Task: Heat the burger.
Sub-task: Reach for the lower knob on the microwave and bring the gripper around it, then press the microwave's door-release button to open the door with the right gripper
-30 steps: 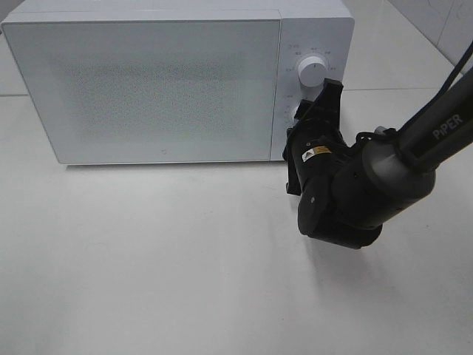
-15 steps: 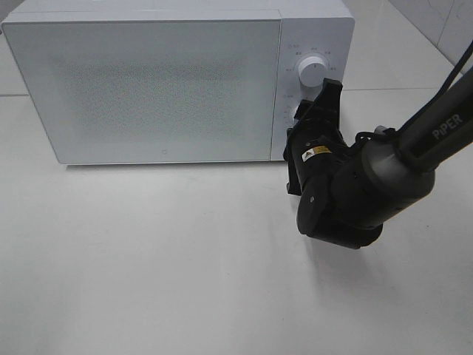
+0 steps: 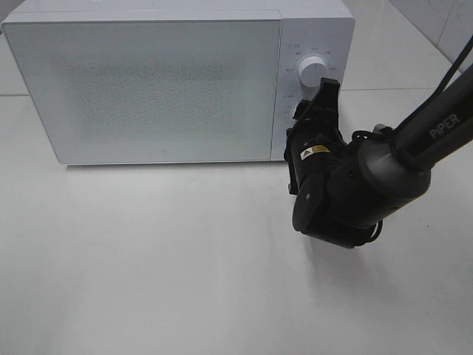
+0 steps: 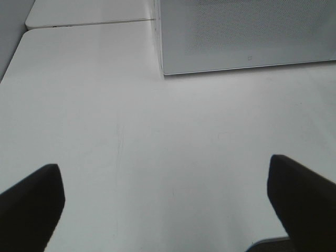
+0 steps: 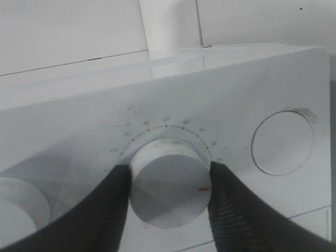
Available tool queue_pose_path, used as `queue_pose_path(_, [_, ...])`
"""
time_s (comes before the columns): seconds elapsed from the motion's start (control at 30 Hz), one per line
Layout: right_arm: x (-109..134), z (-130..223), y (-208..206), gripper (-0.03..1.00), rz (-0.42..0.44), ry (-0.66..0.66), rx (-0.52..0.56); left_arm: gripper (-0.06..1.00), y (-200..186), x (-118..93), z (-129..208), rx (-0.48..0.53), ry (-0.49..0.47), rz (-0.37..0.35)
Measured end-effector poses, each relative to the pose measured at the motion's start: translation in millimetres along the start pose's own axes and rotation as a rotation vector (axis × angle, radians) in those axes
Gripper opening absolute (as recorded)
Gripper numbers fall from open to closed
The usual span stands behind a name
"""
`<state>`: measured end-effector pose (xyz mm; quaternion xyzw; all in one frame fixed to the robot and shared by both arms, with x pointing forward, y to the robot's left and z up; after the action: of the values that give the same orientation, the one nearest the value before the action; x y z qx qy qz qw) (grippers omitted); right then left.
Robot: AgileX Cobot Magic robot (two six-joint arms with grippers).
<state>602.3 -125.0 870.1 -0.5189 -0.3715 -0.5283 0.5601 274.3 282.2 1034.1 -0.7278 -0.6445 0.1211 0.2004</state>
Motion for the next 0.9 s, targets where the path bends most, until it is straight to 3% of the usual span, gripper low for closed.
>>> queue_pose_path(0.13, [0,1,0,0.54,0.0,-0.001,0.002,0.98,0,0,0,0.0,0.0,0.0])
queue_pose_path(0.2, [-1,2,-2,0.64,0.003,-0.027,0.014,0.98,0,0,0,0.0,0.0,0.0])
queue_pose_path(0.37, [0,-1,-9,0.73,0.015,-0.091,0.03,0.98,0,0,0,0.0,0.0,0.0])
queue_pose_path(0.67, [-3,-16,-37,0.75,0.056,-0.252,0.121,0.98,0,0,0,0.0,0.0,0.0])
queue_pose_path(0.9, [7,-16,-54,0.75,0.037,-0.376,0.208,0.98,0,0,0,0.0,0.0,0.0])
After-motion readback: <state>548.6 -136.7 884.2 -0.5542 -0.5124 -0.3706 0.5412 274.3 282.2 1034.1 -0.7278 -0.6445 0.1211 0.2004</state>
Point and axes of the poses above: a point on each arm's last joint axis where the gripper is mounted, y pointing out along that axis toward the gripper, x along the wrist's bending axis when the last joint is at zero, z = x × y, the point moved 5 cm from there along y, pointing out along that axis toward the gripper, and after that the axes turned 4 degrees about y, right-handed, at the moved point
